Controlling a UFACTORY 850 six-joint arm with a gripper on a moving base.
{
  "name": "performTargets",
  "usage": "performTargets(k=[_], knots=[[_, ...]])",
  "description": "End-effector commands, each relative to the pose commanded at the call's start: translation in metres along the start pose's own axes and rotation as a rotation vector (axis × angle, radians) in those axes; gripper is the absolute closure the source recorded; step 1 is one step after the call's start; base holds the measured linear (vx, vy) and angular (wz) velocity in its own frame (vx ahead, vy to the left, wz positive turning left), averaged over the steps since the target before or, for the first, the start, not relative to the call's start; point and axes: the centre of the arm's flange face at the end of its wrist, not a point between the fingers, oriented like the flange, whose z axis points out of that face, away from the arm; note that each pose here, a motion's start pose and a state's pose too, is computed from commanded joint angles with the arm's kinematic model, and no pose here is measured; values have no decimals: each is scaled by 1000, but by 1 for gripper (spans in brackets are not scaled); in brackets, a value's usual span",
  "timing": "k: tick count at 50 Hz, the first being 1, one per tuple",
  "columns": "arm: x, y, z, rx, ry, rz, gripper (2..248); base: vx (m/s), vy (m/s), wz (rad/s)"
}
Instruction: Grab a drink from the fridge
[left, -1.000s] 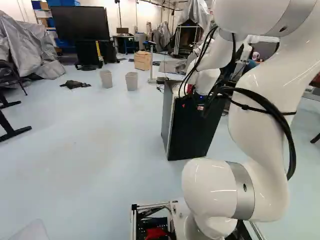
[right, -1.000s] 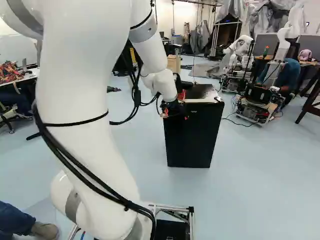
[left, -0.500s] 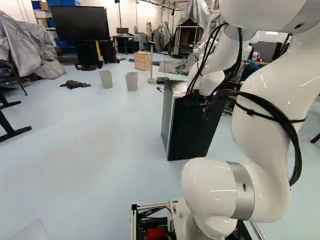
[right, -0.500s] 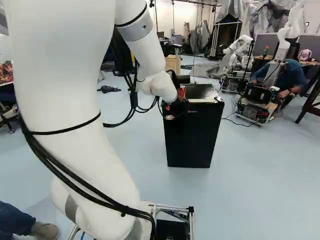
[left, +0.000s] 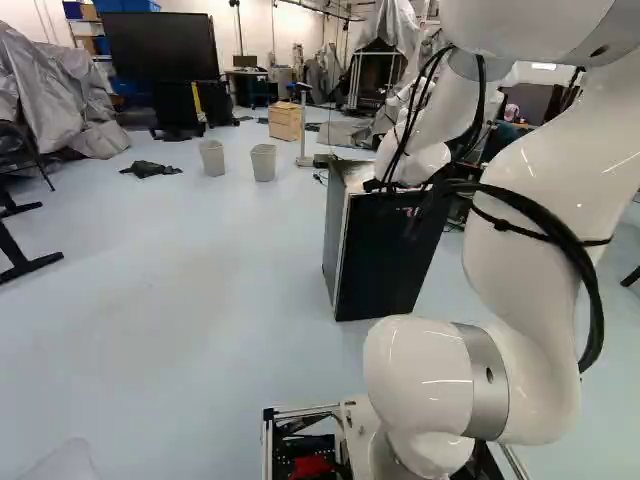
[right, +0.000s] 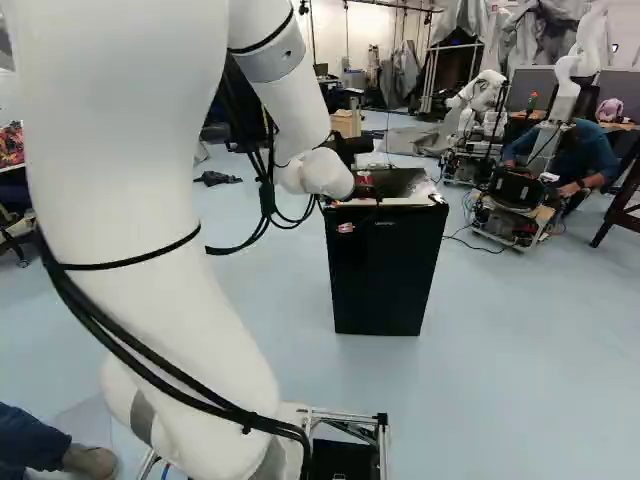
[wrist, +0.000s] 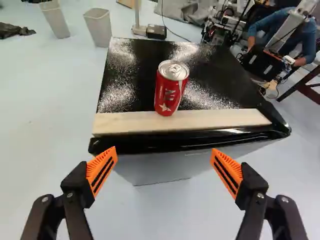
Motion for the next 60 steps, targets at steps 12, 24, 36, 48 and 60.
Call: performTargets(k=[12, 24, 36, 48, 60], knots=[[-1, -1, 6, 2, 34, 4, 3, 0, 0, 0], [-3, -1, 15, -3, 86, 29, 3, 0, 0, 0], [-3, 0, 26, -13, 155, 57, 3, 0, 0, 0], [-1, 0, 39, -26, 229, 83, 3, 0, 0, 0], [0, 1, 51, -41, 303, 107, 3, 0, 0, 0]])
